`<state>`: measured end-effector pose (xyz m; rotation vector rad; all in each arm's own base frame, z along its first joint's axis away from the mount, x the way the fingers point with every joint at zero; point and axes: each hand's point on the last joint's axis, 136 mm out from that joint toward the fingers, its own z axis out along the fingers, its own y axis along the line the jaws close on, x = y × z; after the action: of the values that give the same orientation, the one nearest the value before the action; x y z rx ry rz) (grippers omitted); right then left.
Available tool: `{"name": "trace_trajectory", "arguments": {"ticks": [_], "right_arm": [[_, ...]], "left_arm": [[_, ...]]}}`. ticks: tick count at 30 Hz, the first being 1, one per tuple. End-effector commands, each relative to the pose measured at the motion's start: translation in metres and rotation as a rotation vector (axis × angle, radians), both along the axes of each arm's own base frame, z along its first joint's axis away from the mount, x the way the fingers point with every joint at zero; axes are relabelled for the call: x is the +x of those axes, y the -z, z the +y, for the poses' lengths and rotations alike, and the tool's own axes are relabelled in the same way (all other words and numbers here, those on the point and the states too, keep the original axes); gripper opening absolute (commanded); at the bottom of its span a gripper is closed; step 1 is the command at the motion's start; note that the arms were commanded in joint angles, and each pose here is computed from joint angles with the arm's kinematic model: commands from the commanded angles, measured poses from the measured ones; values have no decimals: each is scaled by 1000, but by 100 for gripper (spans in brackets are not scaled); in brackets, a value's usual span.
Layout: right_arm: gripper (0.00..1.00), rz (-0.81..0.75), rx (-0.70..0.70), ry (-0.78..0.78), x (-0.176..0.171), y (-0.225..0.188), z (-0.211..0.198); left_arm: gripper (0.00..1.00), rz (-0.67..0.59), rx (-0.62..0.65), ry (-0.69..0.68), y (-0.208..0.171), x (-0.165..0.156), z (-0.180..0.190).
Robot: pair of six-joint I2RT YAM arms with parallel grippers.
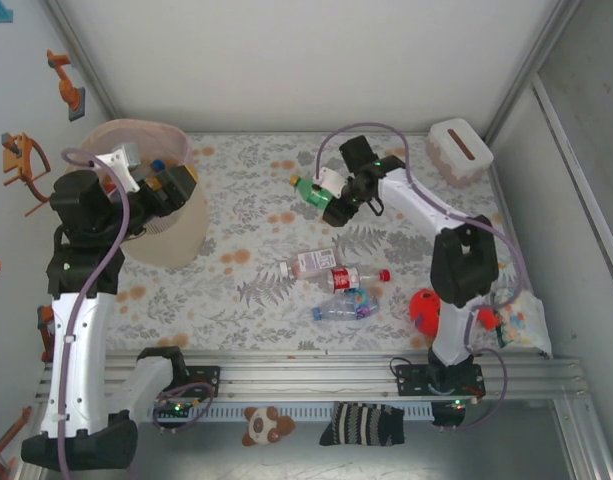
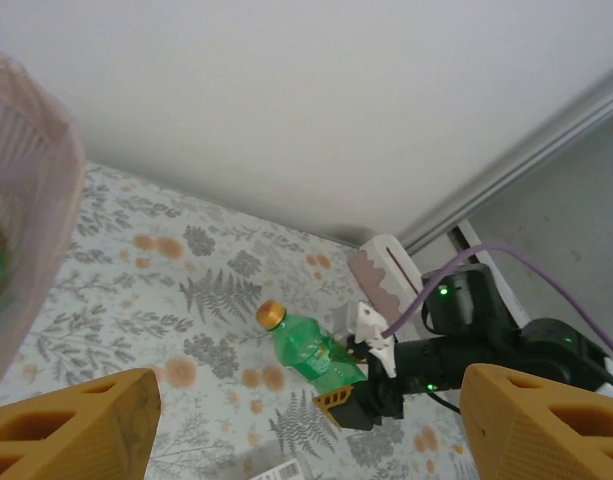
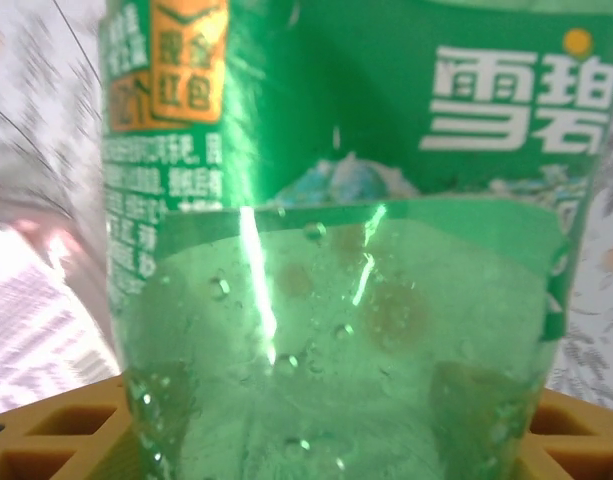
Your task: Put the plastic bottles in the bin
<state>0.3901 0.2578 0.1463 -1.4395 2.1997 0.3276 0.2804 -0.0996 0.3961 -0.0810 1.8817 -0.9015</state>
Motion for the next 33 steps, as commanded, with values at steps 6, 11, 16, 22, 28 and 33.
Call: {"name": "trace_trajectory", "arguments": {"ticks": [6,11,16,22,28,33], "right_arm": [[46,-69,418,54,-33,-113,25],[46,-56,591,7,-66,-165,29],[45,-72,739,-37,-97,-211,27],[45,-102,869,-126,-133,-253,23],[45,-120,920,-191,-157,-278,18],[45,-113,932,-227,-168,-285,19]], "left_arm": [[79,-151,-29,147,-29,0,-43],[80,-275,-5,305,-38,-4,-85],[83,-446,-10,464,-60,-23,-125],[90,-543,-48,581,-77,-34,-162],[92,-614,-77,725,-89,-50,-204],[95,-643,-76,796,-92,-60,-232]]}}
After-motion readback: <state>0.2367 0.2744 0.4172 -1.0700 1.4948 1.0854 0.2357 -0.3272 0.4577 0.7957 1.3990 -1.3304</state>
